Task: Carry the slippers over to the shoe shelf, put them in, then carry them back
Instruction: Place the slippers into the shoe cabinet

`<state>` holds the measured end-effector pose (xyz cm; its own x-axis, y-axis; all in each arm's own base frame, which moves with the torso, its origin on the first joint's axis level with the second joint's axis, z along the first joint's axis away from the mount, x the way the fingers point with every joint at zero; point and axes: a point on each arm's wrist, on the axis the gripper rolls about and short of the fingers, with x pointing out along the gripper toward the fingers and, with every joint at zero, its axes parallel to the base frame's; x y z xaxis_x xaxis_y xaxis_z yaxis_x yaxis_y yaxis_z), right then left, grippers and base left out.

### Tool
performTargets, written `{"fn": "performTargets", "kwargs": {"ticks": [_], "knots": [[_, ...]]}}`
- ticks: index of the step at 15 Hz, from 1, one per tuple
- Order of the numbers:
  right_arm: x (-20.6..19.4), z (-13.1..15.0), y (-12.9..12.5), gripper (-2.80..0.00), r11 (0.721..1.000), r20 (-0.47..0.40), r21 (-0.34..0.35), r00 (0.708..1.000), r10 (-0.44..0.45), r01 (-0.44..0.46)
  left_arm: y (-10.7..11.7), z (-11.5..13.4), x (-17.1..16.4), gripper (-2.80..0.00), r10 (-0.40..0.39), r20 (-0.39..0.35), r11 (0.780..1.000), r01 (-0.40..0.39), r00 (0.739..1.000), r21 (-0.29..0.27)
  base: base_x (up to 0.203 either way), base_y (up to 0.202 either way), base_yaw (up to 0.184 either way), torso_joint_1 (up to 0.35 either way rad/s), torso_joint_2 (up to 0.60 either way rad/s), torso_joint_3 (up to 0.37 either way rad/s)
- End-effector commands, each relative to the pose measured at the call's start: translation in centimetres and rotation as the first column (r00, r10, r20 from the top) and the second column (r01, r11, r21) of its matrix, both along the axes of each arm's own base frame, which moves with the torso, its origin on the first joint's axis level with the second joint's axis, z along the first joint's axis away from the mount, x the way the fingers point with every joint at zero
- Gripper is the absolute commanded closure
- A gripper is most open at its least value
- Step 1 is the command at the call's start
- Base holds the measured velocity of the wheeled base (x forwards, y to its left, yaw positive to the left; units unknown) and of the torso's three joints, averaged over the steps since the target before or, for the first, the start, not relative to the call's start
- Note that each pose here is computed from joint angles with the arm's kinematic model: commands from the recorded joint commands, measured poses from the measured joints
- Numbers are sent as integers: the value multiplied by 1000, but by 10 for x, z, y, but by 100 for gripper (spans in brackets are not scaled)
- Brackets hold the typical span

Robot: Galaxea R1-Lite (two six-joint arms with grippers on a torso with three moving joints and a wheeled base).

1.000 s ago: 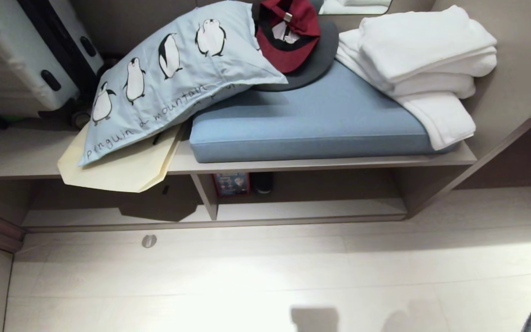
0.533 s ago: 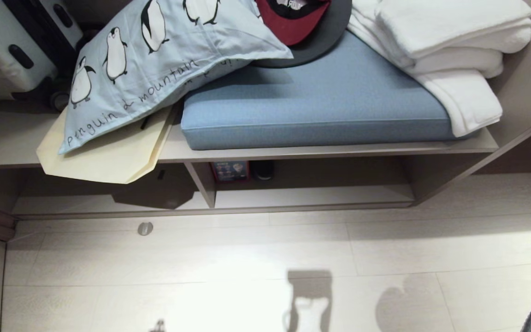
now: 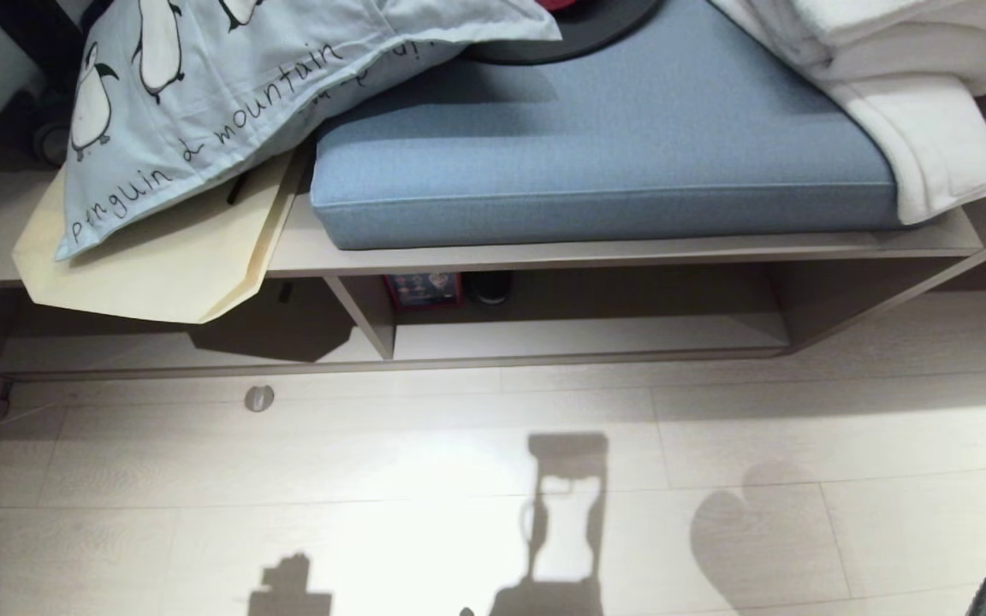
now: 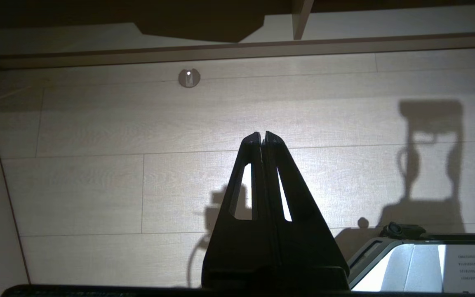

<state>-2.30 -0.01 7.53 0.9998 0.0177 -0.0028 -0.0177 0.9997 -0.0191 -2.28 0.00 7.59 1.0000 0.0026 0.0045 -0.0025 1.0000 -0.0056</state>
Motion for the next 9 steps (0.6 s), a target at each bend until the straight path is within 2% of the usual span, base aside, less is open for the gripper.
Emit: {"fn": "performTargets", "kwargs": {"ticks": [1,9], "knots": [[0,0,0,0,1000,0,-1,1000,1,-1,0,0,0,0,1,-1,1000,-1,1000,-1,0,0,0,4,5,-201],[0,0,0,0,1000,0,-1,1000,1,-1,0,0,0,0,1,-1,1000,-1,1000,-1,0,0,0,2,4,-198]]}}
